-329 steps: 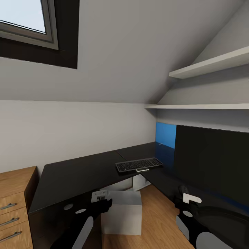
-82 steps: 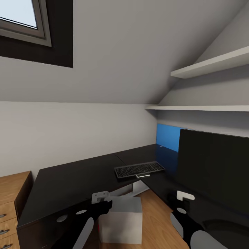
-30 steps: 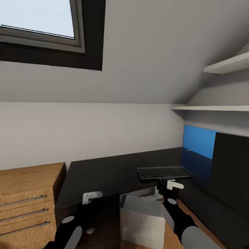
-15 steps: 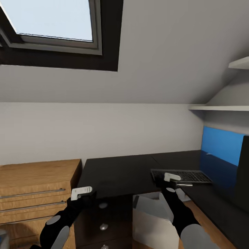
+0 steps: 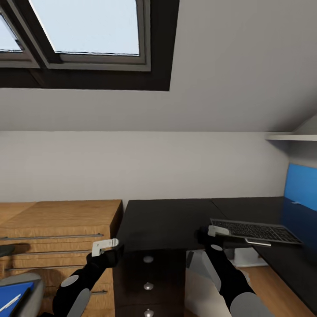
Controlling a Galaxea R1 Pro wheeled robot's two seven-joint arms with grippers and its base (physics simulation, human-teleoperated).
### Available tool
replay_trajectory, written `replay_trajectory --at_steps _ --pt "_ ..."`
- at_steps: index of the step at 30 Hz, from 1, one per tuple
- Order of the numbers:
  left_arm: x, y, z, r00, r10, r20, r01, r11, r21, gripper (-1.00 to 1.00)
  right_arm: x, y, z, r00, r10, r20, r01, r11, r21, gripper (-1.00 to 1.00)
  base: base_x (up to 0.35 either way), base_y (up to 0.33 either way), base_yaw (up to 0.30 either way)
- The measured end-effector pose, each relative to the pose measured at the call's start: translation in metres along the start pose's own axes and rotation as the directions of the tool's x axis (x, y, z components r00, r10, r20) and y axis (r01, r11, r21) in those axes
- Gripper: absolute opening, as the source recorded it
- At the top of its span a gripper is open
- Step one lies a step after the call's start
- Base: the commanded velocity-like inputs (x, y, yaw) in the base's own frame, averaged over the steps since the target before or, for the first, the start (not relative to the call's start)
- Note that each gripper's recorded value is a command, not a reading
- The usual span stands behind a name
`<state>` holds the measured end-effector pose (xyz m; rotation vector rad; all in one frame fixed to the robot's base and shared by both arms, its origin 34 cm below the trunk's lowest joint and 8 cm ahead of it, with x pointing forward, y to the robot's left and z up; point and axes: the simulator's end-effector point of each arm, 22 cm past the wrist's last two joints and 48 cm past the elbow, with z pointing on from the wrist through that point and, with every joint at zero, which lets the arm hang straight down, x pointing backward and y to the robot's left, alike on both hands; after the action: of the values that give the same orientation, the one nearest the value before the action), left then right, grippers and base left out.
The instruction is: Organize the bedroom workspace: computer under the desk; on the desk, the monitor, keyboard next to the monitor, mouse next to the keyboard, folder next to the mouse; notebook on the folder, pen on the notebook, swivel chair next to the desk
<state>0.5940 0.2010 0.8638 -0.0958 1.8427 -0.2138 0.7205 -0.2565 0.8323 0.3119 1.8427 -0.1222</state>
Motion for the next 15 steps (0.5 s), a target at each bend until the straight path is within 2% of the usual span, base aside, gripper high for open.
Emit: replay_trajectory --at_steps 12,15 --pt "0.013 0.000 0.004 1.000 0.003 -0.028 -0.003 1.000 -0.003 1.00 0.010 0.001 -0.002 1.000 -0.012 -0.011 0.012 1.000 -0.004 -1.00 0.000 0.000 0.273" --pt "0.023 -0.003 0.006 0.999 0.013 -0.050 -0.013 1.000 0.002 1.00 0.012 0.010 -0.004 0.999 -0.042 -0.008 0.041 0.999 -0.024 -1.00 0.000 0.000 0.273"
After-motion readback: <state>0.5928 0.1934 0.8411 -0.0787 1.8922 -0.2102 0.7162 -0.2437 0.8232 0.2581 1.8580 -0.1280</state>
